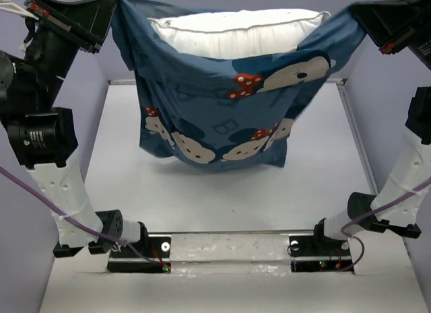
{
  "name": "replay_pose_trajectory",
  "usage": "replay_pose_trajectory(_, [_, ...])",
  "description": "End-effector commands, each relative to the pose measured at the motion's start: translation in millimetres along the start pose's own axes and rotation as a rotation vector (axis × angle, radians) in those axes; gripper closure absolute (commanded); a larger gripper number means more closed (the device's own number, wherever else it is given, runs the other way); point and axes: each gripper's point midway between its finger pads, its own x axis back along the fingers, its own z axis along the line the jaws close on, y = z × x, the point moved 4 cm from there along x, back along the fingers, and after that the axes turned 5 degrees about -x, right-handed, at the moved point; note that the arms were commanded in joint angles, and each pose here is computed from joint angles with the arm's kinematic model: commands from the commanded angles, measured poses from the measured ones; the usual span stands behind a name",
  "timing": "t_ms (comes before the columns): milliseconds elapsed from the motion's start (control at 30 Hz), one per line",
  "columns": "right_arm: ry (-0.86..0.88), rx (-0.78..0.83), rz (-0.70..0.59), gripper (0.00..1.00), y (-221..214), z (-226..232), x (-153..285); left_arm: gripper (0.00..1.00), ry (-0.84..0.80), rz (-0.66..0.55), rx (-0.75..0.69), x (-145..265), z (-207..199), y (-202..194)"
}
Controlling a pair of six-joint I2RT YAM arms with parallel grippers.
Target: Put the pillow into the pillowcase
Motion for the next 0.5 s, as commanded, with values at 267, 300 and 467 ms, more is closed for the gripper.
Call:
replay_pose_trajectory(267, [0.049,-0.025,-0.052,1.0,-5.5,-22.3,0.4,1.0,-0.215,-0.094,0.088,13.3,-16.6,-3.8])
replay_pose_trajectory(300, [0.123,0.044,-0.013,1.0,8.5,9.0,3.8,1.0,-0.377,-0.144,0.018,31.0,-66.6,24.9])
replay_pose_trajectory(467, [0.05,0.014,-0.12,1.0,6.1,-4.4,11.0,1.0,-0.111,-0.104,0.069,18.0,-6.4,-0.6])
